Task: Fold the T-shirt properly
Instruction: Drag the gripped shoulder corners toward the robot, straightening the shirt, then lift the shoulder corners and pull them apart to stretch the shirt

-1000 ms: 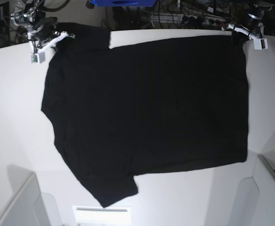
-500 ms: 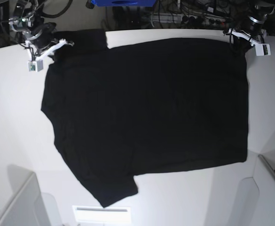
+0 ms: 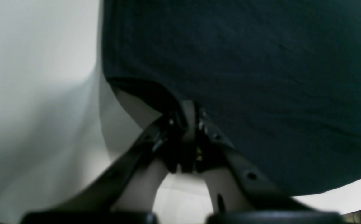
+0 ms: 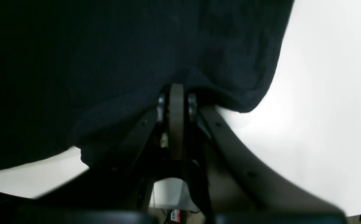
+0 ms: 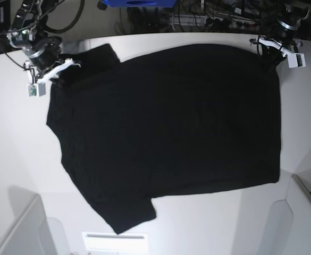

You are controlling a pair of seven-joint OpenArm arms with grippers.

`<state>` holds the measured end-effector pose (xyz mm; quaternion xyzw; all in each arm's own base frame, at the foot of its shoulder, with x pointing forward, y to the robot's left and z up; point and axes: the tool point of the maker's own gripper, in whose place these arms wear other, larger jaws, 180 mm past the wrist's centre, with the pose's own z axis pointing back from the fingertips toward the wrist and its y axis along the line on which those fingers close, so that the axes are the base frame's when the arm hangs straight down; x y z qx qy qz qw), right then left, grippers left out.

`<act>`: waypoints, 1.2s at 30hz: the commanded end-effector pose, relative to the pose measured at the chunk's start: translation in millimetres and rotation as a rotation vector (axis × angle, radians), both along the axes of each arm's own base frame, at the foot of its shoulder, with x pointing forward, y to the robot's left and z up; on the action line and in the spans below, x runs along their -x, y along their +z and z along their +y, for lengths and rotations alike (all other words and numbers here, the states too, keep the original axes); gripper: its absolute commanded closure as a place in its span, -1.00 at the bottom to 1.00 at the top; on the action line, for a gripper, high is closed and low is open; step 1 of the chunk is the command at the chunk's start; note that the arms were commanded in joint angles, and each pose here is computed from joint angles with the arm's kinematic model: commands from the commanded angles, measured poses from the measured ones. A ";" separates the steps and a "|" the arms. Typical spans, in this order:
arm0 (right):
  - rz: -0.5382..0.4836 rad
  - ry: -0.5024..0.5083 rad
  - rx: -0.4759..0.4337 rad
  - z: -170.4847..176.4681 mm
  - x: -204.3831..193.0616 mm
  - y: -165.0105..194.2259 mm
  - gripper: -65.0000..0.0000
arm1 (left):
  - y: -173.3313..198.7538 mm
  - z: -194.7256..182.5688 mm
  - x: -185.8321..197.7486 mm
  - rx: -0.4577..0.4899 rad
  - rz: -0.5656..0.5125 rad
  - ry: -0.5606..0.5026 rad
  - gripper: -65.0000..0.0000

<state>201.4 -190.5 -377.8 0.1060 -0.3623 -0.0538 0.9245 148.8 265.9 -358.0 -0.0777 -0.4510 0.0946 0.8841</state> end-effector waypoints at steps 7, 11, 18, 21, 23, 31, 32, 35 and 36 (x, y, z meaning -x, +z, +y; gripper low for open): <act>-0.065 -0.001 0.005 -2.0 -15.8 15.0 1.00 | 11.4 3.0 -13.9 0.077 -0.035 0.060 1.00; -0.060 0.006 0.006 -1.8 -24.3 17.7 1.00 | 14.5 4.5 -19.3 0.079 -0.044 0.074 1.00; -0.067 0.023 0.006 0.4 -46.4 27.1 1.00 | 21.3 4.7 -28.6 0.073 -0.074 0.071 1.00; -0.071 0.029 0.005 1.5 -53.5 31.0 1.00 | 22.5 14.9 -29.2 0.069 -0.074 0.122 1.00; -0.071 0.031 0.004 1.8 -57.3 32.9 1.00 | 26.0 18.4 -35.2 0.069 -0.091 0.143 1.00; -0.035 0.075 0.013 2.7 -64.6 23.9 1.00 | 28.4 19.5 -41.0 0.072 -0.107 0.147 1.00; -0.031 0.082 0.014 3.7 -64.9 22.5 1.00 | 28.7 19.6 -42.3 0.073 -0.110 0.147 1.00; -0.028 0.087 0.011 3.2 -70.4 21.0 1.00 | 31.0 20.0 -47.0 0.074 -0.123 0.149 1.00; -0.026 0.086 0.008 3.2 -72.5 20.3 1.00 | 31.0 20.1 -47.5 0.076 -0.123 0.152 1.00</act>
